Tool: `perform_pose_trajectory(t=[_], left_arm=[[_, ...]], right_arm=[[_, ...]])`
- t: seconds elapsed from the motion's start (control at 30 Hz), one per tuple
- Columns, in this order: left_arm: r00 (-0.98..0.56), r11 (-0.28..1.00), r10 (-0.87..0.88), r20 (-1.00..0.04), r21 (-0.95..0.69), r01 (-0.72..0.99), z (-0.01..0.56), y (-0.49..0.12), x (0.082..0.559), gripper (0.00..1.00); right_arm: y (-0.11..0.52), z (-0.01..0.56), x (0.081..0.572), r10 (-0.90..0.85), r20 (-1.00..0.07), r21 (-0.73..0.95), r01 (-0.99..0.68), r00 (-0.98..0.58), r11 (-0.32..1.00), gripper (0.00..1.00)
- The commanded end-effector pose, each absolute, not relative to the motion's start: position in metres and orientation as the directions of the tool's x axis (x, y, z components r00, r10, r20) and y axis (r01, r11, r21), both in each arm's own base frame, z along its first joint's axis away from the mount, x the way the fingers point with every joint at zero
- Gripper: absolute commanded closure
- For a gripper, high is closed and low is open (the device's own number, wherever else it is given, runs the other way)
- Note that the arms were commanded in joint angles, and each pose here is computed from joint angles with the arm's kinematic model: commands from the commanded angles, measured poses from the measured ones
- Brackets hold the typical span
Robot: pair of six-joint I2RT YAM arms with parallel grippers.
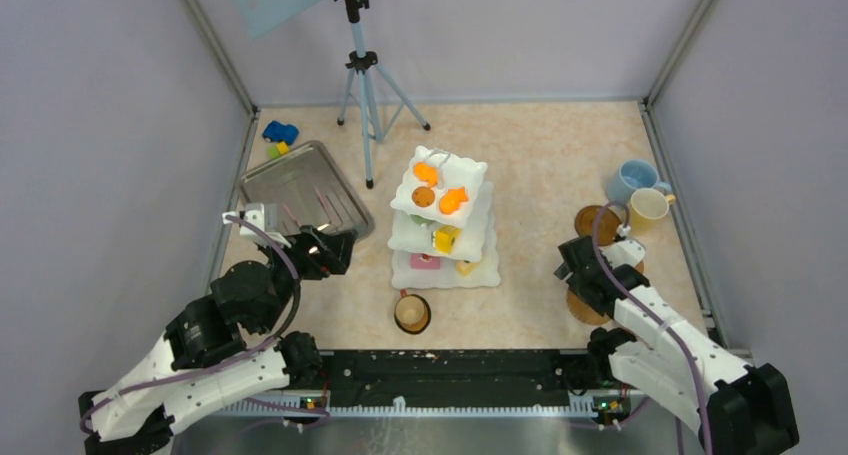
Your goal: Serve the afternoon tea
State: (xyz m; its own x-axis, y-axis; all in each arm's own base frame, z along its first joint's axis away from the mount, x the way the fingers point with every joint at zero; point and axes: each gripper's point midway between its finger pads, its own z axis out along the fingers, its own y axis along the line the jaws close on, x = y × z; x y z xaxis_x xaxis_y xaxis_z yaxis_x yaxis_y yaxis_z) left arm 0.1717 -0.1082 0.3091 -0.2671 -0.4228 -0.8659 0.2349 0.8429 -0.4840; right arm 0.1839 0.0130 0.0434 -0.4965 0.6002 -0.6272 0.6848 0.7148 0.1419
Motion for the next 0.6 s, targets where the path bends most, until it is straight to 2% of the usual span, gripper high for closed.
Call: perform_pose_trajectory(t=[0.0, 0.33, 0.57], left_arm=[[-0.264, 0.825, -0.453, -0.852, -0.513, 0.239, 0.313, -0.108, 0.171, 0.01], [-0.264, 0.83, -0.444, -0.856, -0.504, 0.238, 0.312, -0.112, 0.173, 0.01], [-0.267, 0.832, -0.434, -0.86, -0.497, 0.248, 0.309, -0.119, 0.176, 0.01]], right_arm=[[0.032, 0.02, 0.182, 0.674, -0.545, 0.228, 0.686, -0.498, 0.691, 0.2], [0.085, -0.01, 0.157, 0.681, -0.329, 0.346, 0.588, -0.654, 0.731, 0.3], [0.121, -0.012, 0.121, 0.596, -0.239, 0.349, 0.505, -0.767, 0.79, 0.32]])
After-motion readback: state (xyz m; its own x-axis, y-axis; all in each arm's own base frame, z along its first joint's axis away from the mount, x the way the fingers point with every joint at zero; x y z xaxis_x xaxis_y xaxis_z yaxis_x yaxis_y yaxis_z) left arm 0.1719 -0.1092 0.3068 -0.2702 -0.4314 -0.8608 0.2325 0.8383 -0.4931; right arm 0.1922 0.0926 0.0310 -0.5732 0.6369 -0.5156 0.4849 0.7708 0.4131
